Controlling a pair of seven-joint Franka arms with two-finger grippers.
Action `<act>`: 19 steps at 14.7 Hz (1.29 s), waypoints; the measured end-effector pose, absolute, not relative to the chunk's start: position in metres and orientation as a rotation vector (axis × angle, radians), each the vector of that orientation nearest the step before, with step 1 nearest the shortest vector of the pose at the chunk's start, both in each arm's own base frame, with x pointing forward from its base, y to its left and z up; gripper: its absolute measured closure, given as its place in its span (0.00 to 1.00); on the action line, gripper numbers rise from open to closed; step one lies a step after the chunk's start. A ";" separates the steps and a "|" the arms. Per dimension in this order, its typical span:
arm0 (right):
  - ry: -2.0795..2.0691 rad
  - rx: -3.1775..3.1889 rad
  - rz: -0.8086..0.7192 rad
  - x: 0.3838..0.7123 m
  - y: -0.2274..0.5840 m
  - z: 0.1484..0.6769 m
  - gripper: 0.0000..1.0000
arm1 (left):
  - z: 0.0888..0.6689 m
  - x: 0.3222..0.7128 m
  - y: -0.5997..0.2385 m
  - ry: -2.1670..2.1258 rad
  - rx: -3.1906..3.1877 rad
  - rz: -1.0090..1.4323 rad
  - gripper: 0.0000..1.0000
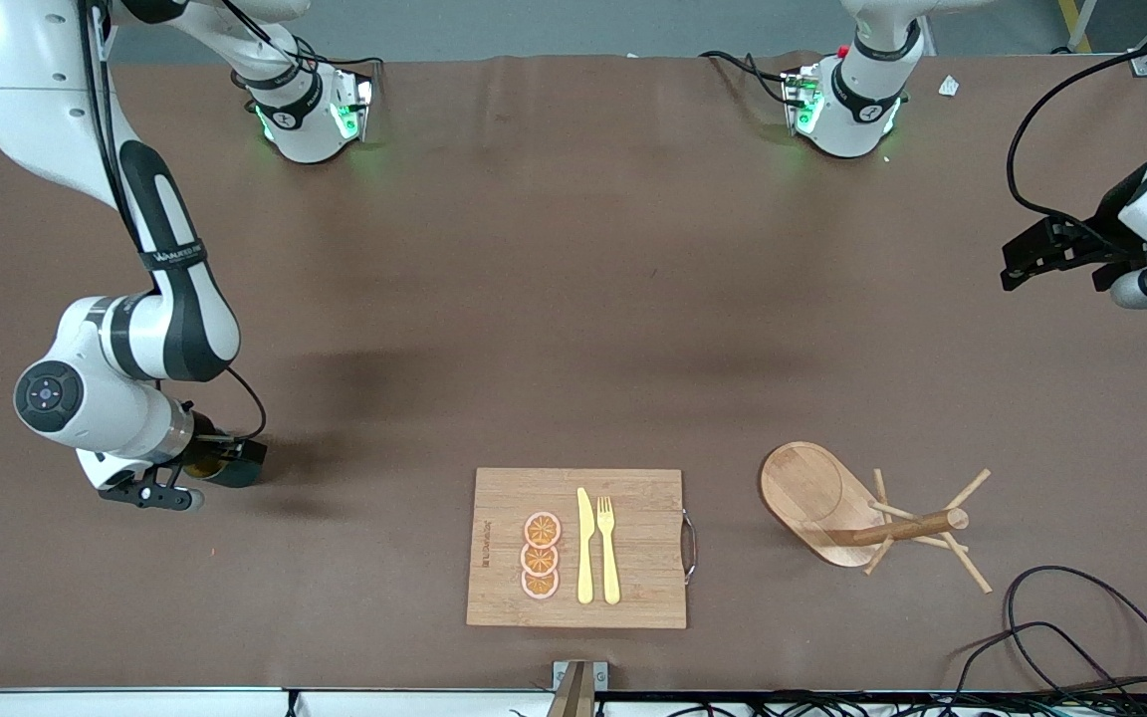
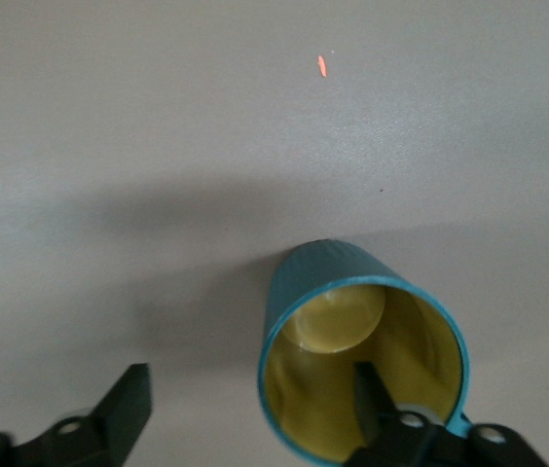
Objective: Pass cup and hang on rack
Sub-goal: 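Close the right gripper on the teal mug rim, then carry the teal mug with the right gripper toward the table middle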
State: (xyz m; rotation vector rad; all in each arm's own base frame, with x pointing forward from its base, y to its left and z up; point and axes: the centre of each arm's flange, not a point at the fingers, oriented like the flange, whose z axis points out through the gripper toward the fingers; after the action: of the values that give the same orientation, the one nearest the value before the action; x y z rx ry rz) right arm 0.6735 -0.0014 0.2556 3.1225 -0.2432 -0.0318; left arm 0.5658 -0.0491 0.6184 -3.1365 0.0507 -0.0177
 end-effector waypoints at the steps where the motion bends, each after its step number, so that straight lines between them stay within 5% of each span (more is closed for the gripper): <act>1: -0.246 3.122 -0.032 0.674 -0.003 0.252 0.26 | 0.616 0.567 -0.049 0.051 -3.137 -0.015 0.00; 8: -0.244 3.121 -0.028 0.675 -0.003 0.253 0.92 | 0.613 0.573 -0.049 0.050 -3.140 -0.033 0.00; 14: -0.160 3.138 -0.024 0.693 0.035 0.293 0.96 | 0.616 0.573 -0.048 0.047 -3.140 -0.048 0.00; 19: -0.127 3.205 0.015 0.695 0.190 0.384 0.96 | 0.621 0.574 -0.048 0.047 -3.141 -0.065 0.00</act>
State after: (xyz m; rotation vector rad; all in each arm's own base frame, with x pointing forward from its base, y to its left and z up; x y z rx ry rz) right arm 0.6948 0.1903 0.3838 3.2051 -0.1270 0.0153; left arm 0.5737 -0.0478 0.6208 -3.1409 0.0468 -0.0650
